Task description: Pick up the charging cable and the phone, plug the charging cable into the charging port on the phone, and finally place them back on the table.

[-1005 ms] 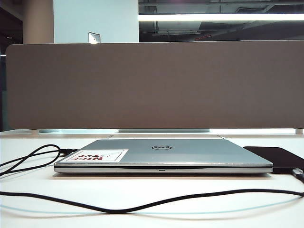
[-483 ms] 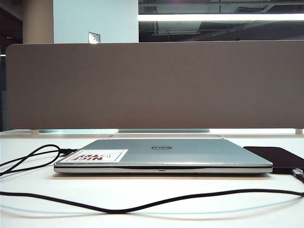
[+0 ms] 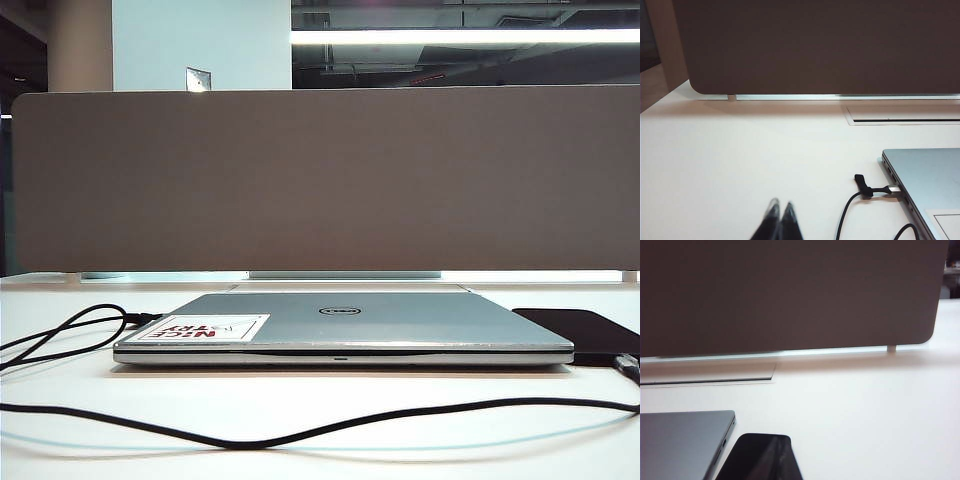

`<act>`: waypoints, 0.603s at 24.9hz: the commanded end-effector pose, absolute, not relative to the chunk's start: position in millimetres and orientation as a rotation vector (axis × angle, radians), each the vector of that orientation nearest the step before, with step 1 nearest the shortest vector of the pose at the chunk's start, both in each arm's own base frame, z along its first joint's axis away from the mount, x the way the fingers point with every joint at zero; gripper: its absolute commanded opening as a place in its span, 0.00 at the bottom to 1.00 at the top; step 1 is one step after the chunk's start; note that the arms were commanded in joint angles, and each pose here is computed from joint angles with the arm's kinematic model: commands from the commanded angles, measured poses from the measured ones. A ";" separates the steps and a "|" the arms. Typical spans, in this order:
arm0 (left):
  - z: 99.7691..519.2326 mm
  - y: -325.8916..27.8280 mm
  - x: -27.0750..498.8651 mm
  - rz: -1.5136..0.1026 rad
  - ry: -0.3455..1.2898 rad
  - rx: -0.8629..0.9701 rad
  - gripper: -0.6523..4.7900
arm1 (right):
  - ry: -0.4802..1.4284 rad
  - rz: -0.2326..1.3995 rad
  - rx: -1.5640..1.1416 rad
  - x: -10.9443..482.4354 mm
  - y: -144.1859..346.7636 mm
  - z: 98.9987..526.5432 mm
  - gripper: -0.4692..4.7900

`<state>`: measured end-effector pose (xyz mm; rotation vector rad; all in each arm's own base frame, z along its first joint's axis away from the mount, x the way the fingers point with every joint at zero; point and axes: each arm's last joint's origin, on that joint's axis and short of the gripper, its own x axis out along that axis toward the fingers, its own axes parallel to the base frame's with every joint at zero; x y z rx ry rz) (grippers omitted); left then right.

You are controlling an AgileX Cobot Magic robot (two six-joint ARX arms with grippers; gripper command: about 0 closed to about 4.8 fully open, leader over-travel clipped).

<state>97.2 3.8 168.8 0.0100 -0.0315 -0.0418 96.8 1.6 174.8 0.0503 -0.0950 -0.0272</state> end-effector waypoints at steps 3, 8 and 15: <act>170.6 3.7 97.1 -0.043 -0.048 0.012 0.11 | -0.137 -0.031 0.056 96.2 1.4 178.6 0.08; 170.6 3.7 97.1 -0.043 -0.048 0.012 0.11 | -0.137 -0.029 0.054 96.2 1.5 178.6 0.08; 170.5 3.7 97.1 -0.043 -0.047 0.012 0.11 | -0.140 -0.037 -0.042 96.1 1.5 179.1 0.08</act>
